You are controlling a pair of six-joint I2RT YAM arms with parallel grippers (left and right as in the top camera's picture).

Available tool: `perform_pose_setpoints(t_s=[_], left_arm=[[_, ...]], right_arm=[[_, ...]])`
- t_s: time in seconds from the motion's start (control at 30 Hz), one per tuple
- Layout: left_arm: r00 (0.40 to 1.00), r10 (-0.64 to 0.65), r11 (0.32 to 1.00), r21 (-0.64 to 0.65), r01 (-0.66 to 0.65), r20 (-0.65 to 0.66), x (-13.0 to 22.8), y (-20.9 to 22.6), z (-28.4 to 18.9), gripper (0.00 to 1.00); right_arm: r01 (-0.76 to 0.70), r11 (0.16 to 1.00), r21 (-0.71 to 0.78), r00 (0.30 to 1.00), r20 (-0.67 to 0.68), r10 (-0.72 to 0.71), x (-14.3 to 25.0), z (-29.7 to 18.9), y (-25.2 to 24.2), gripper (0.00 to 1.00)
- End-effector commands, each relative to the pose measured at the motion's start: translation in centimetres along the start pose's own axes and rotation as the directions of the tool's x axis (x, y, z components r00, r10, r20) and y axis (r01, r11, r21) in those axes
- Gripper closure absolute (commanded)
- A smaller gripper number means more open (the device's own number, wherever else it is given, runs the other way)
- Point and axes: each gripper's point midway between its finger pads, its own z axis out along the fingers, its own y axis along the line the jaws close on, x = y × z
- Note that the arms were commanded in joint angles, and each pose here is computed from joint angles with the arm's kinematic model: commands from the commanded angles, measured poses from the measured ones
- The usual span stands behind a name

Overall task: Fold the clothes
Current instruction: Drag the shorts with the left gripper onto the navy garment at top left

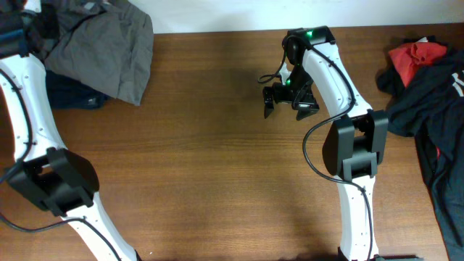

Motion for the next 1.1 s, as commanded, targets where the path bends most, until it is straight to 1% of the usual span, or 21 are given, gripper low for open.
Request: perform_pose_setpoints(t_s=[0.0,0.17,0.23,0.33,0.4,0.53,0.8,0.83,0.93,1.03,1.07], left_arm=[[0.999,-0.040,0.998,-0.058,0.038,-0.021,2.3,2.7,3.1,0.99],[0.997,-0.063,0.993,-0.097,0.060,-0.037,4.8,5.1,5.6,0.98],[0.996,-0.075,0.989,-0.135,0.068,-0.049,5.8,6.6,6.1,0.97],[0.993,-0.090,0.970,-0.233,0.071,-0.072,7.2,9.2,6.5,0.97],[0.992,-0.100,0.961,-0.267,0.076,-0.080,7.9,10.5,6.4,0.96],[0.991,-0.108,0.956,-0.281,0.082,-0.078,8.1,11.5,6.3,0.96],[0.994,-0.099,0.957,-0.280,0.079,-0.056,7.4,11.3,6.3,0.96],[0.993,-0.106,0.956,-0.281,0.087,-0.054,7.4,11.3,6.3,0.94],[0.990,-0.123,0.954,-0.282,0.098,-0.072,8.7,11.5,7.1,0.83],[0.985,-0.132,0.955,-0.282,0.096,-0.112,10.3,11.5,7.8,0.78],[0.982,-0.136,0.954,-0.285,0.094,-0.129,11.0,11.5,8.0,0.73]], right_arm=[[-0.001,1.000,-0.007,1.000,-0.020,0.001,0.2,0.4,-0.1,0.01],[-0.002,1.000,-0.006,1.000,-0.024,0.002,0.3,0.4,-0.1,0.01],[-0.003,1.000,-0.006,1.000,-0.024,0.003,0.3,0.4,-0.1,0.01],[-0.002,1.000,-0.006,1.000,-0.025,0.002,0.3,0.4,-0.1,0.01],[-0.002,1.000,-0.006,1.000,-0.025,0.002,0.3,0.4,-0.1,0.01],[-0.002,1.000,-0.006,1.000,-0.025,0.002,0.3,0.4,-0.1,0.01],[0.015,1.000,0.000,0.999,-0.032,-0.015,0.6,0.6,0.6,0.01],[0.018,1.000,0.000,0.999,-0.032,-0.018,0.6,0.6,0.8,0.01],[0.024,1.000,0.001,0.999,-0.030,-0.024,0.6,0.7,1.0,0.01],[0.024,1.000,0.001,0.999,-0.030,-0.024,0.6,0.7,1.0,0.01],[0.024,1.000,0.001,0.999,-0.031,-0.024,0.6,0.7,1.0,0.01]])
